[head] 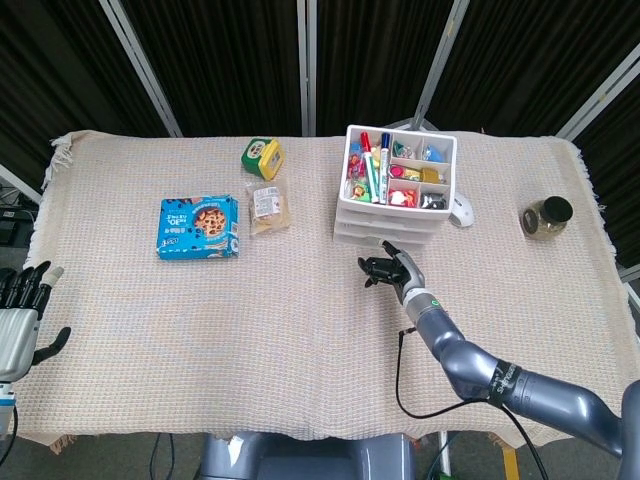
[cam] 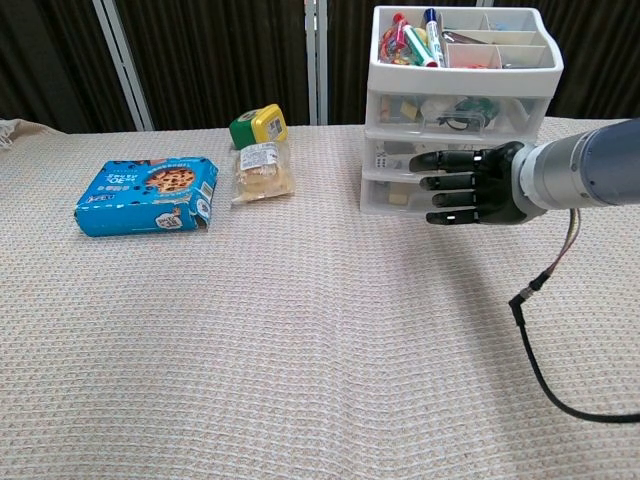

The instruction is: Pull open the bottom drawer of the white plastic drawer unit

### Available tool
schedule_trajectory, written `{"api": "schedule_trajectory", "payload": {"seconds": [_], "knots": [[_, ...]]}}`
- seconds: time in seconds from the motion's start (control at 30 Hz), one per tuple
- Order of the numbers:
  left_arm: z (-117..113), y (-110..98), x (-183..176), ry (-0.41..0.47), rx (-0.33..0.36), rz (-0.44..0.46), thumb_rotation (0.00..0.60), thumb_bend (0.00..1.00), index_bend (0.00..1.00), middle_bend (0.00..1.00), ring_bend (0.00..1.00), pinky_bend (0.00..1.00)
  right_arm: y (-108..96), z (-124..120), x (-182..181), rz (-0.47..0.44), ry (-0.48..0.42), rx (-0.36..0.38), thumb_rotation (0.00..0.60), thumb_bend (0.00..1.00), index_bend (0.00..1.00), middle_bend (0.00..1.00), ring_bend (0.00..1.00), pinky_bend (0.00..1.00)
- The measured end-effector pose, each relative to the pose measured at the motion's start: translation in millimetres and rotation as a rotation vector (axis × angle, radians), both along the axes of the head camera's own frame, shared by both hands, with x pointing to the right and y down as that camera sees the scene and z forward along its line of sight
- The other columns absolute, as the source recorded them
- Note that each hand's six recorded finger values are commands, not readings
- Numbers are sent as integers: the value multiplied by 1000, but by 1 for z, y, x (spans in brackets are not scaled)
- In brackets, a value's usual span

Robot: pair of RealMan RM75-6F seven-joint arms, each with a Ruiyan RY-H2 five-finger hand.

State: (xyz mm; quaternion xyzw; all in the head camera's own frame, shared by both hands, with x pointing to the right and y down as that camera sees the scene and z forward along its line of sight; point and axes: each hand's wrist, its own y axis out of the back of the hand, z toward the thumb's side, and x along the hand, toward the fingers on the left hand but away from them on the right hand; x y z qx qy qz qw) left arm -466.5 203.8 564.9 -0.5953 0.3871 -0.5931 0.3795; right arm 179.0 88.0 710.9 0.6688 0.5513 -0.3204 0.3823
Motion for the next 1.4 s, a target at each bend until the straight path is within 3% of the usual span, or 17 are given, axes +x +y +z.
{"api": "schedule_trajectory", "payload": {"seconds": [0.53, 0.93, 1.4], "knots": [[0, 0, 0, 0, 1, 2, 600, 337, 75, 0, 0, 0, -6, 8, -1, 82, -7, -9, 600, 336, 232, 740, 798, 608], [0, 0, 0, -1, 0, 2, 600, 336, 74, 0, 0, 0, -2, 10, -11, 187, -89, -57, 600, 341, 232, 739, 798, 607], [0, 0, 0, -2, -1, 2, 600, 336, 74, 0, 0, 0, -4, 11, -8, 245, -76, -56, 600, 342, 232, 739, 798, 607]]}}
